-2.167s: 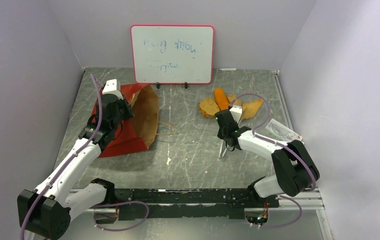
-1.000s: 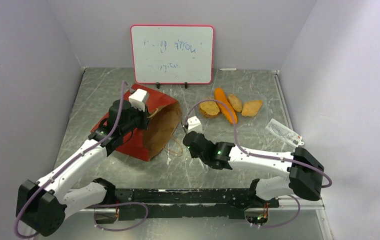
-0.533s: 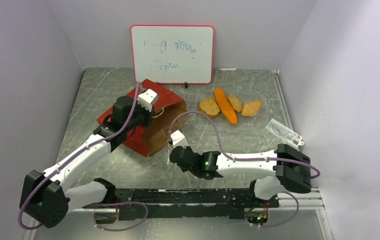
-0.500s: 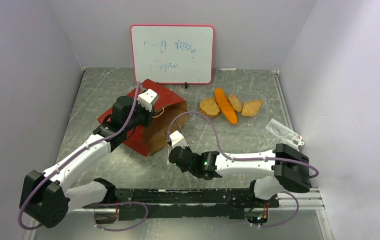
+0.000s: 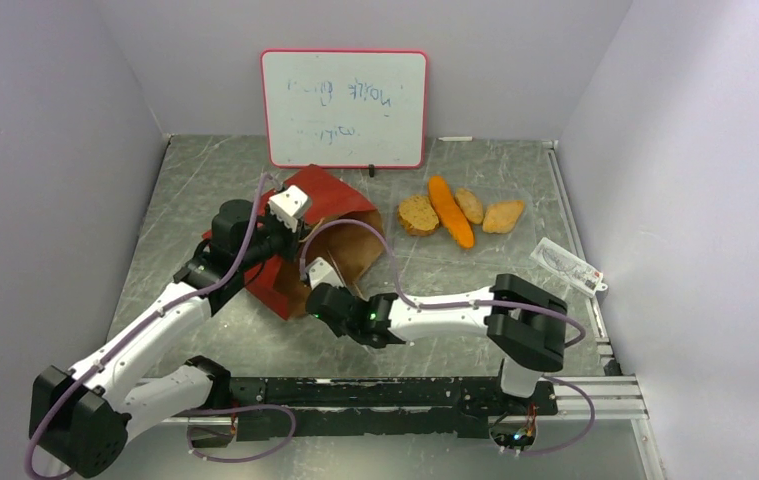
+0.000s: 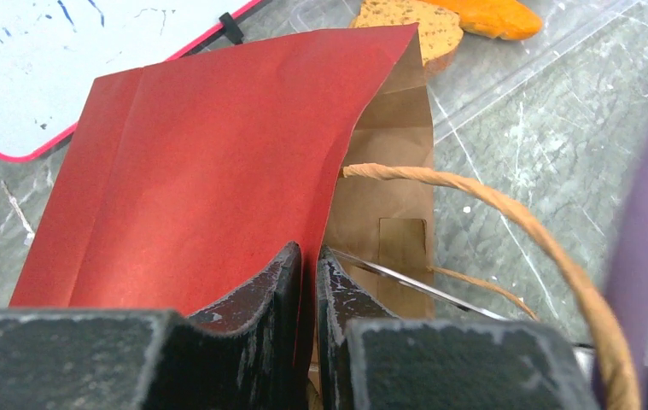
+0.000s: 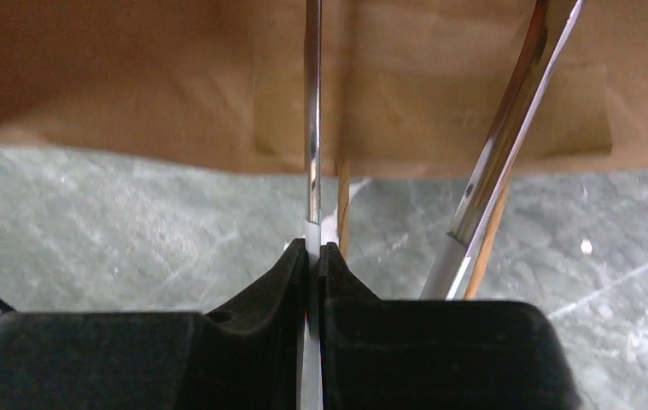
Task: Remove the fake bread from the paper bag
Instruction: Place the clamp on the paper bag.
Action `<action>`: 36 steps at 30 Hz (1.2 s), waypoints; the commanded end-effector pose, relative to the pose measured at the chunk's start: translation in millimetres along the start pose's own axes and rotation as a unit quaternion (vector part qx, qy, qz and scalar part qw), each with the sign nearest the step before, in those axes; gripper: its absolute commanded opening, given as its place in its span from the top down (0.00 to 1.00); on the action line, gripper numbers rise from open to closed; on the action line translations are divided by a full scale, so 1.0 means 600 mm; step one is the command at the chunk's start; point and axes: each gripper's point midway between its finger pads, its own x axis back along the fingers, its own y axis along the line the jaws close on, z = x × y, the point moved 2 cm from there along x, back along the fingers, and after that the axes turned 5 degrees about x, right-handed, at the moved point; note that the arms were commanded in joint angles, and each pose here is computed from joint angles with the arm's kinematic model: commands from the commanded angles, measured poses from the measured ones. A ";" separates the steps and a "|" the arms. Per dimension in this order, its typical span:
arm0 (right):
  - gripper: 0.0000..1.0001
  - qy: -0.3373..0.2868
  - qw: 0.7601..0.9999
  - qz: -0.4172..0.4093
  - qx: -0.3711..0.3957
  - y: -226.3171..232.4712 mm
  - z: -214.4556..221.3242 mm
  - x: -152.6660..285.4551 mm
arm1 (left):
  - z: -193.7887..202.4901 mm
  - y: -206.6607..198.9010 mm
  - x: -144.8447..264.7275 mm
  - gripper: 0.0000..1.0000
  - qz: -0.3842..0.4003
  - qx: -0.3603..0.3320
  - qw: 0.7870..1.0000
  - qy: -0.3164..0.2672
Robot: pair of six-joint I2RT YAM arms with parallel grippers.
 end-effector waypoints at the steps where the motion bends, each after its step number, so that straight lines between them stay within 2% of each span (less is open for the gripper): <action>1: 1.00 -0.031 0.999 -0.019 0.000 0.009 -0.045 -0.023 | 0.002 -0.012 0.020 0.93 0.014 0.008 1.000 -0.011; 14: 1.00 0.000 0.994 -0.109 0.021 0.069 -0.013 -0.085 | 0.025 0.005 0.057 0.93 -0.046 0.048 0.998 -0.023; 23: 1.00 0.027 0.986 -0.161 0.019 0.096 0.034 -0.115 | 0.034 0.025 0.052 0.93 -0.090 0.078 0.993 -0.027; 33: 1.00 0.028 0.989 -0.147 0.005 0.070 0.038 -0.114 | 0.021 0.039 0.035 0.93 -0.118 0.131 0.981 -0.078; 36: 1.00 0.029 0.990 -0.139 -0.021 0.058 0.040 -0.116 | 0.010 0.044 0.028 0.92 -0.125 0.150 0.976 -0.096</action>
